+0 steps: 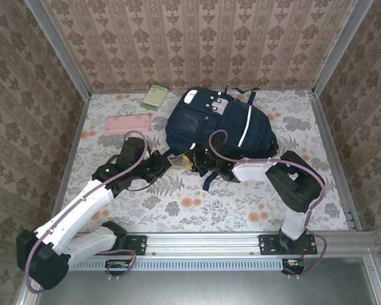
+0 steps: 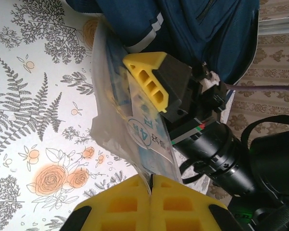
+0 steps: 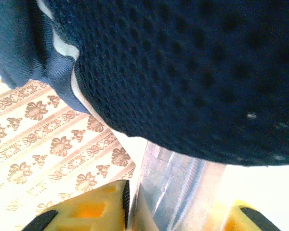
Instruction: Pack the student bag
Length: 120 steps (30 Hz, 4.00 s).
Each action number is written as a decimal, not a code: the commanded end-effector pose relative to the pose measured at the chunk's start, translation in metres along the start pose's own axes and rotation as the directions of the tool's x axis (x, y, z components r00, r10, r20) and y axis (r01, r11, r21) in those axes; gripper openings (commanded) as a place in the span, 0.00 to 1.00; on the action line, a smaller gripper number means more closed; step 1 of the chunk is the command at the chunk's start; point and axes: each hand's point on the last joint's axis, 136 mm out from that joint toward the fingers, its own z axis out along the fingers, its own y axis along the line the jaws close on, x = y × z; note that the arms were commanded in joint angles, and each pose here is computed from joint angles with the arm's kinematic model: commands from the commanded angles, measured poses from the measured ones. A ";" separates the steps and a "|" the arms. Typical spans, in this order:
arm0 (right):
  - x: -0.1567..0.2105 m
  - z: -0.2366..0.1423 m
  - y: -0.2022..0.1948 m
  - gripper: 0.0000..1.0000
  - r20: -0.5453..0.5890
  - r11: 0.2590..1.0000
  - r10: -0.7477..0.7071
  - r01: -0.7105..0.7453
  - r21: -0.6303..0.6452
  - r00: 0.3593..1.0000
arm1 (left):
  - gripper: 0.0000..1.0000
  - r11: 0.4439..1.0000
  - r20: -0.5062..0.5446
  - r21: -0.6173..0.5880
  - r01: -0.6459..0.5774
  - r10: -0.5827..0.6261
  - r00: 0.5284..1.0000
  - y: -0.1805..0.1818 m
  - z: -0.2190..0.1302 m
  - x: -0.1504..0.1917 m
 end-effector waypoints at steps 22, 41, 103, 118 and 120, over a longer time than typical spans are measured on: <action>0.066 -0.067 0.066 0.00 -0.102 0.975 -0.208 0.199 -0.096 0.973 | 0.60 0.893 0.164 0.132 -0.431 0.409 0.898 -0.137 -0.091 -0.035; -0.062 -0.200 0.113 0.00 0.338 0.803 -0.569 0.594 0.036 0.749 | 0.62 0.766 0.061 0.147 -0.626 0.624 0.779 -0.208 0.014 -0.079; -0.214 -0.409 0.043 0.00 0.887 0.907 -0.419 0.132 0.400 0.193 | 0.00 0.641 -0.054 0.496 -0.586 0.696 0.716 -0.300 0.091 -0.055; -0.225 -0.205 0.124 0.00 0.612 0.709 -0.447 0.675 -0.202 0.652 | 0.00 0.573 -0.031 0.633 -0.521 0.691 0.722 -0.319 0.052 -0.064; -0.228 -0.189 0.121 0.00 0.585 0.706 -0.424 0.657 -0.265 0.692 | 0.00 0.569 -0.028 0.638 -0.519 0.690 0.723 -0.321 0.050 -0.064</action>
